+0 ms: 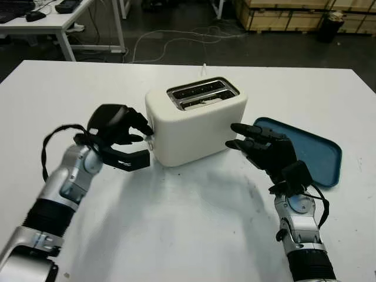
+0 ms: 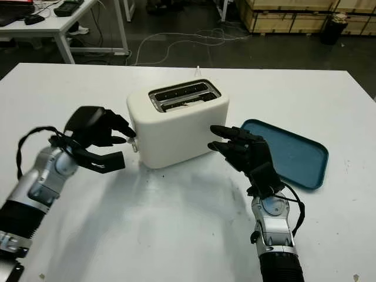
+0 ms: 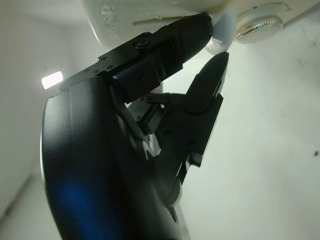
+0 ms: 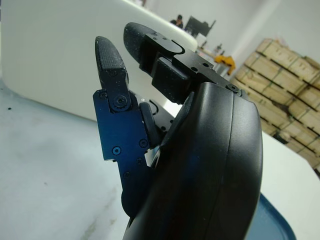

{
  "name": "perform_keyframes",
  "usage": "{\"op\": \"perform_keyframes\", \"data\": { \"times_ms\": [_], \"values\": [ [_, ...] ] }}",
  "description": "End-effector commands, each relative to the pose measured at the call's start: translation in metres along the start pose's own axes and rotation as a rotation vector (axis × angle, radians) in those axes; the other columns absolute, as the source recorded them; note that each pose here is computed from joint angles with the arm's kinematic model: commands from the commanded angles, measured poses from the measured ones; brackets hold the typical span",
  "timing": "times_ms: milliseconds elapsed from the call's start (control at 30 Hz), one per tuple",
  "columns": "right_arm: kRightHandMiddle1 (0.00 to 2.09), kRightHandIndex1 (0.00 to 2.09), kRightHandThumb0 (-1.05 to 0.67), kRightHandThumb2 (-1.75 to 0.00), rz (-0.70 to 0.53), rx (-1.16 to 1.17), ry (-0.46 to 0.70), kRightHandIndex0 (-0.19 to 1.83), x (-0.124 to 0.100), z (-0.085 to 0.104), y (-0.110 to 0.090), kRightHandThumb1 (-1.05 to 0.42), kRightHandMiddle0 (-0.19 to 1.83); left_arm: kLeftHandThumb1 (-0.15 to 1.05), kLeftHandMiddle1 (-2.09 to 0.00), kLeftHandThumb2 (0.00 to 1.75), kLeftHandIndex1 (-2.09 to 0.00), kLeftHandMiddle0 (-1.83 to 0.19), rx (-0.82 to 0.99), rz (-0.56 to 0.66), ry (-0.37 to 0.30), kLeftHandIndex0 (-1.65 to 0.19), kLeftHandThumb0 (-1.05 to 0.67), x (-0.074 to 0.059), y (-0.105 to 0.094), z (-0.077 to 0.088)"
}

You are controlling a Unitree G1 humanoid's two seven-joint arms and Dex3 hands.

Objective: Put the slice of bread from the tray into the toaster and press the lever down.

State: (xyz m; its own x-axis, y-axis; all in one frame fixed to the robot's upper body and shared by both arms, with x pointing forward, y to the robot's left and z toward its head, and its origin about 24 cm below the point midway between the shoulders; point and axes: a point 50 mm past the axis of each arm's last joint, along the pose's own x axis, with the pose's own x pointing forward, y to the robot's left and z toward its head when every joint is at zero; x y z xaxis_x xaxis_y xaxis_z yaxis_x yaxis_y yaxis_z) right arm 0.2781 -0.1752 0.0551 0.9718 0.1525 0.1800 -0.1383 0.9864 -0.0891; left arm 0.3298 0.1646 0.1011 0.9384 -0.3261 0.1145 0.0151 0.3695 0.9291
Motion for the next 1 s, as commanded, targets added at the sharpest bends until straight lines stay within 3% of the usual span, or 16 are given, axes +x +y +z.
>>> {"op": "perform_keyframes", "data": {
  "times_ms": [0, 167, 433, 633, 767, 867, 967],
  "values": [
    [0.00, 0.26, -0.48, 0.00, -0.006, 0.007, 0.009, 1.07, 0.000, 0.000, -0.003, -0.91, 1.05, 0.86, -1.04, 0.00, -0.01, -0.87, -0.153, -0.430, -0.093, -1.22, -0.16, -0.023, -0.120, 0.058],
    [0.00, 0.26, -0.49, 0.00, -0.011, 0.013, 0.017, 1.06, -0.001, -0.002, -0.003, -0.91, 1.06, 0.85, -1.02, 0.00, -0.01, -0.90, -0.117, -0.419, -0.097, -1.22, -0.14, -0.018, -0.120, 0.057],
    [0.00, 0.26, -0.47, 0.00, -0.004, 0.015, 0.015, 1.07, -0.002, -0.004, -0.002, -0.91, 1.06, 0.87, -1.18, 0.00, 0.00, -0.78, -0.084, -0.412, -0.079, -1.14, -0.16, -0.011, -0.109, 0.049],
    [0.00, 0.25, -0.47, 0.00, -0.006, 0.018, 0.024, 1.07, -0.002, -0.004, -0.001, -0.91, 1.05, 0.86, -1.13, 0.00, -0.02, -0.83, -0.083, -0.385, -0.095, -1.18, -0.15, -0.008, -0.101, 0.047],
    [0.00, 0.25, -0.47, 0.00, -0.004, 0.016, 0.017, 1.07, -0.002, -0.003, -0.002, -0.91, 1.05, 0.86, -1.16, 0.00, -0.02, -0.85, -0.100, -0.333, -0.114, -1.19, -0.15, -0.008, -0.085, 0.047],
    [0.00, 0.25, -0.49, 0.00, -0.008, 0.011, 0.013, 1.07, -0.002, -0.003, -0.003, -0.91, 1.05, 0.86, -1.31, 0.00, -0.01, -0.80, -0.140, -0.251, -0.136, -1.18, -0.15, -0.010, -0.067, 0.044],
    [0.00, 0.25, -0.49, 0.00, -0.010, 0.006, 0.010, 1.07, -0.001, -0.002, -0.003, -0.91, 1.05, 0.84, -1.16, 0.00, -0.02, -0.83, -0.161, -0.164, -0.149, -1.21, -0.12, -0.015, -0.049, 0.040]
  ]
}}
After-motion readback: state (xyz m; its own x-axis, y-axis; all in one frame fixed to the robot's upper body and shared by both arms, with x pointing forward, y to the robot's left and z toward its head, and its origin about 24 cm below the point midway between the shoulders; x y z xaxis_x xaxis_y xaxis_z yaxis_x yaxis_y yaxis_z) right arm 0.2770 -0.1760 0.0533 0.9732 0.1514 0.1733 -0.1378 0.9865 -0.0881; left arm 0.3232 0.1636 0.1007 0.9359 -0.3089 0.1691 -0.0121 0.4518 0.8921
